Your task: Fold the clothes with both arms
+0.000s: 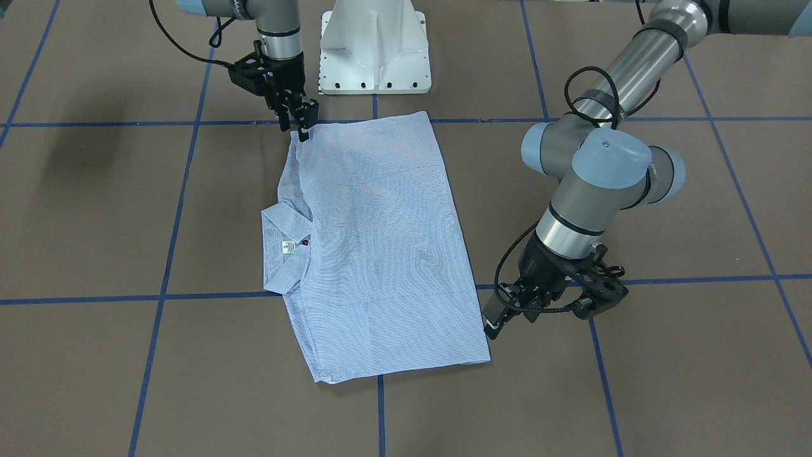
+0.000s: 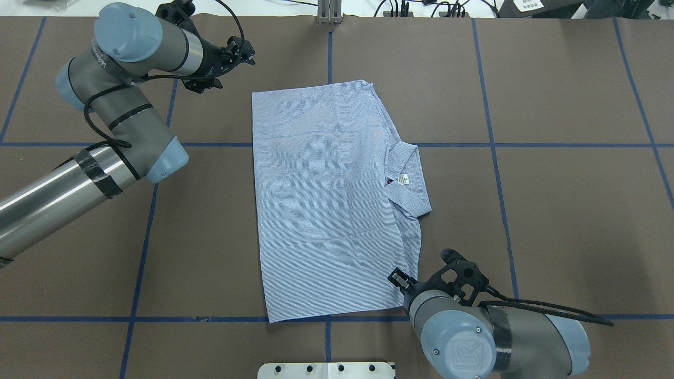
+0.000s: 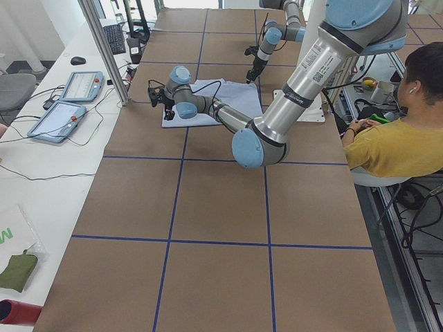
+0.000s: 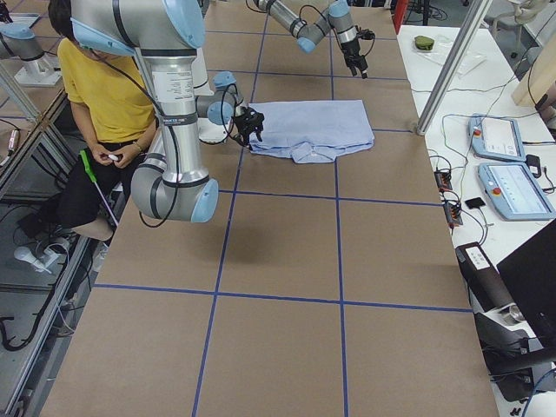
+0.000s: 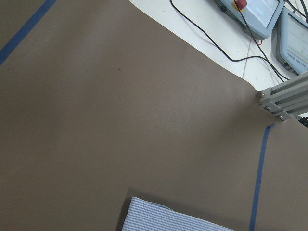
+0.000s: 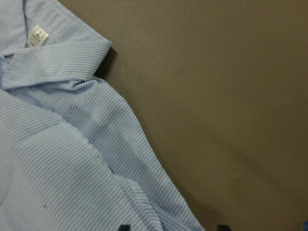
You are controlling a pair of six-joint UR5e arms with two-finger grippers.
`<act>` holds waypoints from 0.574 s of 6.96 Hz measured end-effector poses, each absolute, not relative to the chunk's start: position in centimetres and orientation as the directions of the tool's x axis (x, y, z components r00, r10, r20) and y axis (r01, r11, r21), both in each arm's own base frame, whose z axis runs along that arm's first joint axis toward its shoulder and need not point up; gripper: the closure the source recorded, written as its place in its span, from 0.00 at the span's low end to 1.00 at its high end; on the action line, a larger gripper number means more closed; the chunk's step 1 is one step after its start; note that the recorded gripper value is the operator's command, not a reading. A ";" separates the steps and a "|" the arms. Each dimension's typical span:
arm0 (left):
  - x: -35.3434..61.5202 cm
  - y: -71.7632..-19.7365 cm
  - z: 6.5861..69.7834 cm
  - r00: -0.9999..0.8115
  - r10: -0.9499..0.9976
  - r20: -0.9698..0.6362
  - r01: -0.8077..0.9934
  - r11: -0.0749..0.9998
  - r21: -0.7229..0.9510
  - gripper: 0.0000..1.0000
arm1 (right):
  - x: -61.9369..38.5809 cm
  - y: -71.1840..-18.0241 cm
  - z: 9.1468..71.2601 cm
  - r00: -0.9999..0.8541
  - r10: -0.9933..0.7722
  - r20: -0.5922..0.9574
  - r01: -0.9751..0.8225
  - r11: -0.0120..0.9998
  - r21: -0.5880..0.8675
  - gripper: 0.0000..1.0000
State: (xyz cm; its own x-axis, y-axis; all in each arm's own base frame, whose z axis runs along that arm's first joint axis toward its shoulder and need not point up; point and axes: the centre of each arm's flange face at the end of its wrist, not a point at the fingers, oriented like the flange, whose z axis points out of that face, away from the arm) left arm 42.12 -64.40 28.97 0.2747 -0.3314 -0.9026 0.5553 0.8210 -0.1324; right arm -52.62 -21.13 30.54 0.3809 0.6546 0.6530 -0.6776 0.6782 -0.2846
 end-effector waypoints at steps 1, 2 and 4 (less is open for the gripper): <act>42.1 -64.4 29.0 0.275 -0.331 -0.903 0.555 0.821 -0.132 0.01 | -52.9 -20.5 30.5 0.342 0.678 0.651 -0.699 0.646 -0.306 0.03; 42.1 -64.4 29.0 0.275 -0.332 -0.902 0.556 0.821 -0.132 0.01 | -53.3 -19.7 30.5 0.311 0.696 0.647 -0.712 0.621 -0.326 0.06; 42.1 -64.4 29.0 0.275 -0.332 -0.902 0.556 0.820 -0.132 0.01 | -54.0 -18.9 30.6 0.285 0.715 0.639 -0.722 0.598 -0.348 0.12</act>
